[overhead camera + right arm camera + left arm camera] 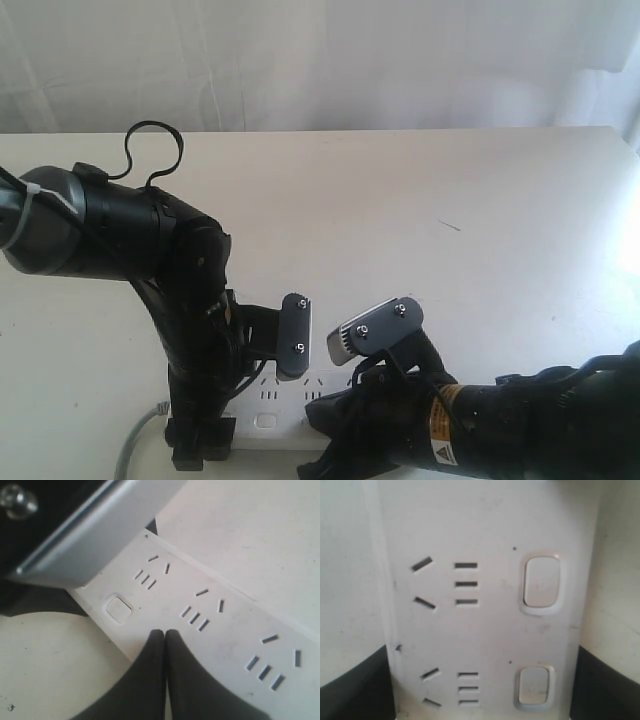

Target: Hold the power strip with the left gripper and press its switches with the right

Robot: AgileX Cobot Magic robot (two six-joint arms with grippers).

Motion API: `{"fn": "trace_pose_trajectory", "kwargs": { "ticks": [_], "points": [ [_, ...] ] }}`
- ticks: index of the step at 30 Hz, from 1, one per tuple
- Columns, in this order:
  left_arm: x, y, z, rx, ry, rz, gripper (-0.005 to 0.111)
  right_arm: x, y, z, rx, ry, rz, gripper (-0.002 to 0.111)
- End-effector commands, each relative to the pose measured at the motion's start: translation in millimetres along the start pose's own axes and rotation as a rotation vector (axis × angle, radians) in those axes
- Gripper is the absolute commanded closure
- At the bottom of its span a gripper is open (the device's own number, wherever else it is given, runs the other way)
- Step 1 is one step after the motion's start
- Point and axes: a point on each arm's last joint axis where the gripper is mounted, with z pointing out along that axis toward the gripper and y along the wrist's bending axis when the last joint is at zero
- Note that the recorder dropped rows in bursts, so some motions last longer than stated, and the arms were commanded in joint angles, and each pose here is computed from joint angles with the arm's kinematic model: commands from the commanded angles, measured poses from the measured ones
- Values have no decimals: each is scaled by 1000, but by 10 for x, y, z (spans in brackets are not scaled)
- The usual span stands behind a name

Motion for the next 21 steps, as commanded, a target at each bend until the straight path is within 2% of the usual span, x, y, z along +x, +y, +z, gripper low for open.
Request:
{"fn": "trace_pose_trajectory", "kwargs": {
  "ticks": [1,15,21],
  "points": [
    [82,-87,214,92,67,-27,107,102,-33,1,29,86,-15,108],
    [82,-88,214,92,68,-29,107,283,-105,201,35,176,6,108],
    [82,-88,214,92,67,-27,107,-33,29,24,-33,-8,-28,108]
  ]
}}
